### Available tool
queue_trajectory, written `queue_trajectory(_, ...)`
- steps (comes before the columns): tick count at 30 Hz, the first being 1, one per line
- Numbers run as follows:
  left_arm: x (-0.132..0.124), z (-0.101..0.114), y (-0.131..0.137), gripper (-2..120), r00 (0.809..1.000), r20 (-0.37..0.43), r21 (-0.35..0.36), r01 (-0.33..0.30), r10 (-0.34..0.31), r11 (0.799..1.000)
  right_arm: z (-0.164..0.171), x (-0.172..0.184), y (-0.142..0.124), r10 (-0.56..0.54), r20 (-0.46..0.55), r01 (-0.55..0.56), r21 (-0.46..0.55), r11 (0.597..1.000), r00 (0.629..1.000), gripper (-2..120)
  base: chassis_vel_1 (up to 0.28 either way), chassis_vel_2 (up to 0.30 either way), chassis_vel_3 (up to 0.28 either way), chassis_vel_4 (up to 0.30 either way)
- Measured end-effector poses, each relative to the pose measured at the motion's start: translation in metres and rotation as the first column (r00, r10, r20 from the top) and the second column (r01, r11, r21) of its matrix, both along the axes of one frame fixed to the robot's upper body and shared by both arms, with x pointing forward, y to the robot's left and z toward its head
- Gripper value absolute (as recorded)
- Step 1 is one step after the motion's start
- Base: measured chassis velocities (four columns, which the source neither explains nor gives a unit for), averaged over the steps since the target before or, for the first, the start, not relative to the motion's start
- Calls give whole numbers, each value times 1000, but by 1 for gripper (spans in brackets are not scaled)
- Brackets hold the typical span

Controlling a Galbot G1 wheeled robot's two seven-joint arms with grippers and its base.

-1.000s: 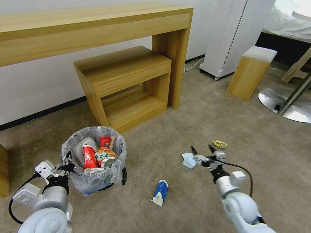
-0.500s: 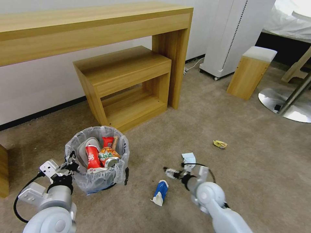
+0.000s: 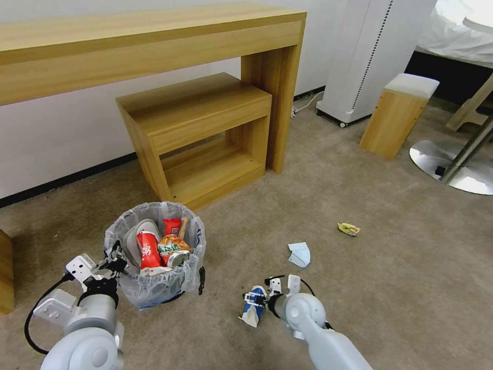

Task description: Pick up the trash bin and place the garbage on the floor into it.

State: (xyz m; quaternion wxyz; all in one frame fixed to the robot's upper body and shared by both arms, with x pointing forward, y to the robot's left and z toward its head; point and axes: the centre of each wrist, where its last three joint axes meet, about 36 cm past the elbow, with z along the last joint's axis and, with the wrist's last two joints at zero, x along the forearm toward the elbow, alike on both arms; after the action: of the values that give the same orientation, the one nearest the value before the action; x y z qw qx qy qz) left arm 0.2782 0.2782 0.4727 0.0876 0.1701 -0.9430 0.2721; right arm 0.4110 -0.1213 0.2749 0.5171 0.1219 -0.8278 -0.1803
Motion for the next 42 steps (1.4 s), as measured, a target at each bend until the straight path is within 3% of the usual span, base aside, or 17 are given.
queue_trajectory(8, 1, -2, 1, 3, 1000, -6, 2, -1, 1, 1000, -6, 0, 1, 9, 5, -9, -24, 1000, 1000, 62, 0, 0, 0, 0)
queue_trajectory(23, 2, -6, -1, 3, 1000, -13, -8, -1, 1, 1000, -15, -23, -20, 0, 79, 6, -77, 997, 997, 6, 0, 0, 0, 0)
queue_trajectory(27, 2, -6, -2, 3, 1000, -11, -9, -2, 2, 1000, -14, -34, -25, -14, 144, 30, -110, 993, 989, 0, 0, 0, 0, 0)
queue_trajectory(34, 2, -6, -3, 3, 1000, -11, -11, 0, 0, 1000, -1, -43, -27, -31, 249, 52, -79, 996, 968, 0, 0, 0, 0, 0)
queue_trajectory(36, 4, -11, -8, 3, 1000, -20, -19, 10, -11, 1000, 52, -49, -38, -96, 459, 68, 77, 995, 884, 0, 0, 0, 0, 0)
queue_trajectory(37, 4, -11, -8, 3, 1000, -20, -19, 10, -11, 1000, 52, -49, -38, -96, 459, 68, 77, 995, 884, 0, 0, 0, 0, 0)
queue_trajectory(38, 4, -14, -12, 3, 1000, -27, -25, 16, -16, 1000, 76, -52, -46, -127, 542, 41, 169, 985, 831, 0, 0, 0, 0, 0)
queue_trajectory(39, 5, -18, -17, 3, 999, -36, -34, 26, -27, 999, 105, -52, -58, -165, 671, -51, 289, 956, 723, 0, 0, 0, 0, 0)
queue_trajectory(40, 5, -18, -17, 3, 999, -36, -34, 26, -27, 999, 105, -52, -58, -165, 671, -51, 289, 956, 723, 0, 0, 0, 0, 0)
queue_trajectory(42, 6, -27, -39, 3, 995, -56, -72, 74, -78, 995, 143, -43, -71, -238, 856, -319, 408, 855, 458, 0, 0, 0, 0, 0)
